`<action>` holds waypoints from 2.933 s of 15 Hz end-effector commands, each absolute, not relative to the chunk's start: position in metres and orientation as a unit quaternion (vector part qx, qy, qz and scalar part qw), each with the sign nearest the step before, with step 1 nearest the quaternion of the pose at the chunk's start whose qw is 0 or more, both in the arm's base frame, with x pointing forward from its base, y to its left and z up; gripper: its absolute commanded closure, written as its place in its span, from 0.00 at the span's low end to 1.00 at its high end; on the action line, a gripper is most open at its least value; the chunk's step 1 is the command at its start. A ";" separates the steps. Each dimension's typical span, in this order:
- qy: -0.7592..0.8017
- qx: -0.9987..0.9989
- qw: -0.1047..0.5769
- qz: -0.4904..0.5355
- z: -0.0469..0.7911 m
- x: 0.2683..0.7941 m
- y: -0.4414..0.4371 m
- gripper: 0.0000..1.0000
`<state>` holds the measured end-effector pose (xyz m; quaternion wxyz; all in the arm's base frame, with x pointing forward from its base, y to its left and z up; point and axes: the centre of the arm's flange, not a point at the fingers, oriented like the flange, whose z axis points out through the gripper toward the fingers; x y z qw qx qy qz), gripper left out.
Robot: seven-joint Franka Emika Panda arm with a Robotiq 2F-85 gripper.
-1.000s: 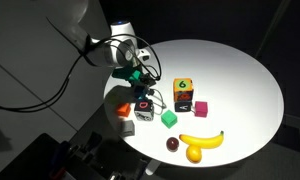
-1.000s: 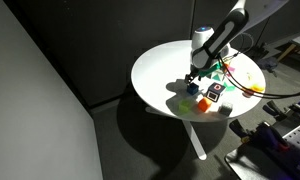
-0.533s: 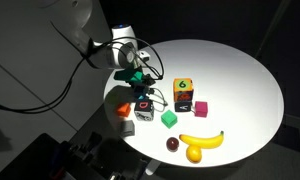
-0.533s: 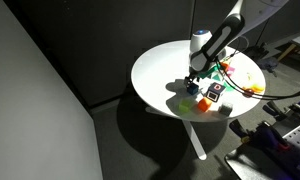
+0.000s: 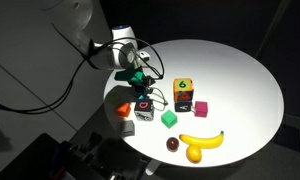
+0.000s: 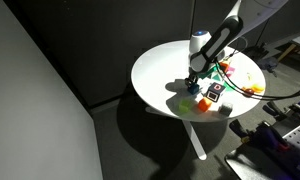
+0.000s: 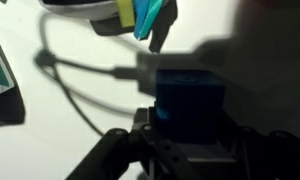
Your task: Put the blue block on the pink block
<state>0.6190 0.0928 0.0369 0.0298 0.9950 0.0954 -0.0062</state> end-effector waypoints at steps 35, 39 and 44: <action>-0.044 0.998 0.048 -0.021 0.222 0.621 -0.021 0.69; -0.090 0.994 0.057 -0.007 0.233 0.615 -0.041 0.69; -0.152 0.986 0.070 0.014 0.235 0.611 -0.067 0.69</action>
